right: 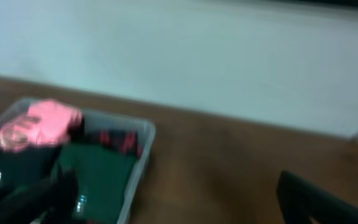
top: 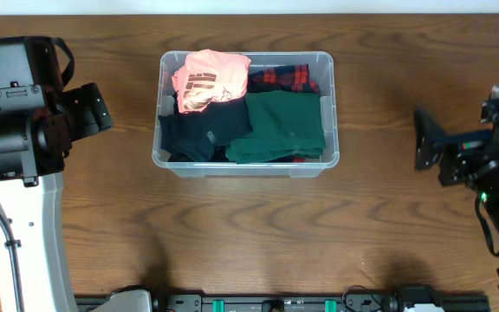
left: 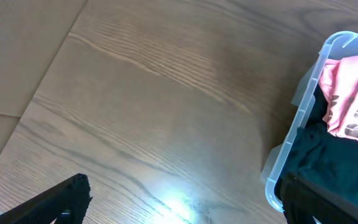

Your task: Pack container

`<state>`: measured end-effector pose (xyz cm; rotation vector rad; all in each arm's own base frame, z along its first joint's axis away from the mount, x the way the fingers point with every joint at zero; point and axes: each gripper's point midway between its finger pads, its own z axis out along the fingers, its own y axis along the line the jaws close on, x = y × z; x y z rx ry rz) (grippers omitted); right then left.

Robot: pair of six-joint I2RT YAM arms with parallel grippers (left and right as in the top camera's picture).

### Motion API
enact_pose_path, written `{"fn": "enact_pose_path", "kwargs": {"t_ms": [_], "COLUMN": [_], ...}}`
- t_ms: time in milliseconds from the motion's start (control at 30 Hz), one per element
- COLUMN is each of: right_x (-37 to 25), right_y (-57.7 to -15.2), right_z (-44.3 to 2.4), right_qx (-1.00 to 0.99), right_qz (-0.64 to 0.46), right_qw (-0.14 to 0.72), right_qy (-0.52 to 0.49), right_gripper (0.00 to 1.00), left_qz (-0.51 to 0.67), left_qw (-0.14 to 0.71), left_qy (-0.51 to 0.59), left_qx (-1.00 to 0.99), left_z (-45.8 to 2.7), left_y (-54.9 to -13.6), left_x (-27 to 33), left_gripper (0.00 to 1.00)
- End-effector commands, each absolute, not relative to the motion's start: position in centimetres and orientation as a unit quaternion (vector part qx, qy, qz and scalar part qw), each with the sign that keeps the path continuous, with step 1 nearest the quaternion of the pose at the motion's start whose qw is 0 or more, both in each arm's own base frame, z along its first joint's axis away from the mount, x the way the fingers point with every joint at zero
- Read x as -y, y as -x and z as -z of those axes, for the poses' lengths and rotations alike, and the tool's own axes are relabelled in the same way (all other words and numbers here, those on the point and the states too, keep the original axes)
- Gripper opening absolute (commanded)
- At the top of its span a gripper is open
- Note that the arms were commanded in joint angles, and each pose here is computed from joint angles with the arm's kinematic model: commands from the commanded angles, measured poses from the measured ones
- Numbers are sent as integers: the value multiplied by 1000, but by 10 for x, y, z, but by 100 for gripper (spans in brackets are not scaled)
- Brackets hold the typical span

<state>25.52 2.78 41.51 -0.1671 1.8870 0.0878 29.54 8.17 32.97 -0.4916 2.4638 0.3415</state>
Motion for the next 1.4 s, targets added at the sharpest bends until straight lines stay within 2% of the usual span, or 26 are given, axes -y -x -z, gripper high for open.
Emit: {"fn": "enact_pose_path", "kwargs": {"t_ms": [0, 267, 1367], "right_x": [-24, -24, -31], "right_y": [-252, -244, -238], "right_z": [-399, -380, -369], "right_qx": [-828, -851, -863], "right_qz": [-28, -30, -50], "right_qw": [556, 520, 495], "right_qy": [70, 70, 80], "right_gripper": [99, 99, 99], "left_qz": [-137, -137, -137], "left_qw": [300, 300, 299], "left_qy": [186, 186, 186], "left_qx": [-926, -926, -926], "left_z": [-332, -332, -332], "left_y": [-294, -294, -294], "left_x": [-85, -85, -85], "left_gripper": [98, 98, 98]}}
